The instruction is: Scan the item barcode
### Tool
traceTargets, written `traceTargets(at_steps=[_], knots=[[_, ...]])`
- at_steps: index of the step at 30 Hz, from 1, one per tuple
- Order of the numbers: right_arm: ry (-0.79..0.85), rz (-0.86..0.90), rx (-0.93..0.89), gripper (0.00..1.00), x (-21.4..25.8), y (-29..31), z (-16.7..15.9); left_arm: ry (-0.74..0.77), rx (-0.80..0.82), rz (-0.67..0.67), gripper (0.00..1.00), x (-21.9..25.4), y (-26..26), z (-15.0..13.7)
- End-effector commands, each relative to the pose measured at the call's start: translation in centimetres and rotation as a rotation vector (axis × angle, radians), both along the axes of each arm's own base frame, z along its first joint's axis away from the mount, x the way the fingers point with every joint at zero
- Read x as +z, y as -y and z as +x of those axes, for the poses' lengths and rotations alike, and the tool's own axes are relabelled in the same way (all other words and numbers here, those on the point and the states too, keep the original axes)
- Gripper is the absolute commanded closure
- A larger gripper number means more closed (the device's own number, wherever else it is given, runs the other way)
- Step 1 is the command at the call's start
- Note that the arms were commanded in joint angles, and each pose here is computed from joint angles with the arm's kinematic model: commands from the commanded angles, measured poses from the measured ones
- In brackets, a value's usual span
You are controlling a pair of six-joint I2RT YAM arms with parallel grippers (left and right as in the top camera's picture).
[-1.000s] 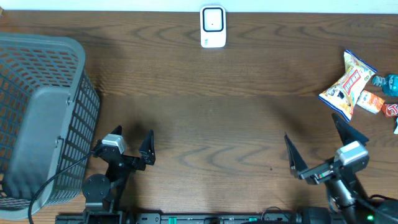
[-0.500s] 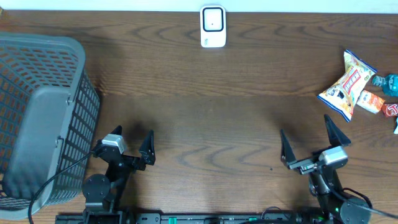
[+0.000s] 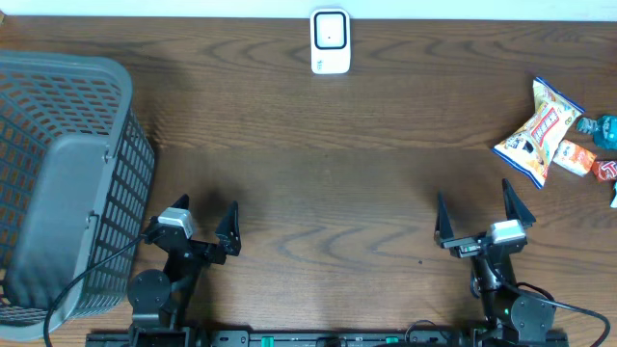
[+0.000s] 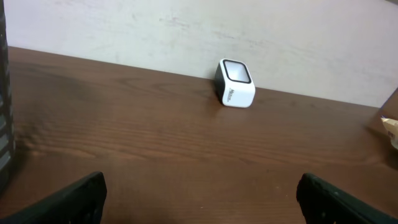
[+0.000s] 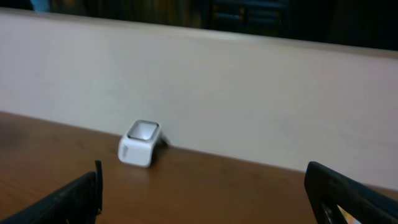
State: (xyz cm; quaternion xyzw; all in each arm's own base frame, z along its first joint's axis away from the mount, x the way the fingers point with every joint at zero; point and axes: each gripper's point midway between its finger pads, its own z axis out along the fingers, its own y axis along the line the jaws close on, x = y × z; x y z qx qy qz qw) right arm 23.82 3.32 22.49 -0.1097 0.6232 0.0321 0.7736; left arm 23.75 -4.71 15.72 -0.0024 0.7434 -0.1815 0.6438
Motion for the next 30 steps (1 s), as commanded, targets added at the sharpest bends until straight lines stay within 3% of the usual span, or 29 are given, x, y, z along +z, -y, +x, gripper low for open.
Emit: traceTargets(at_steps=[1,8,30], knots=[[-0.044,-0.037,-0.058,0.01,-1.3,0.8,0.4,-0.042,-0.008,-0.001,0.02,-1.5,0.2,-0.1],[-0.268,-0.031,-0.158,0.01,-6.7,2.6,0.8,-0.043,-0.008,-0.001,0.02,-1.5,0.2,-0.1],[-0.268,-0.042,-0.157,0.01,-6.7,2.4,0.8,-0.043,-0.008,-0.001,0.02,-1.5,0.2,-0.1]])
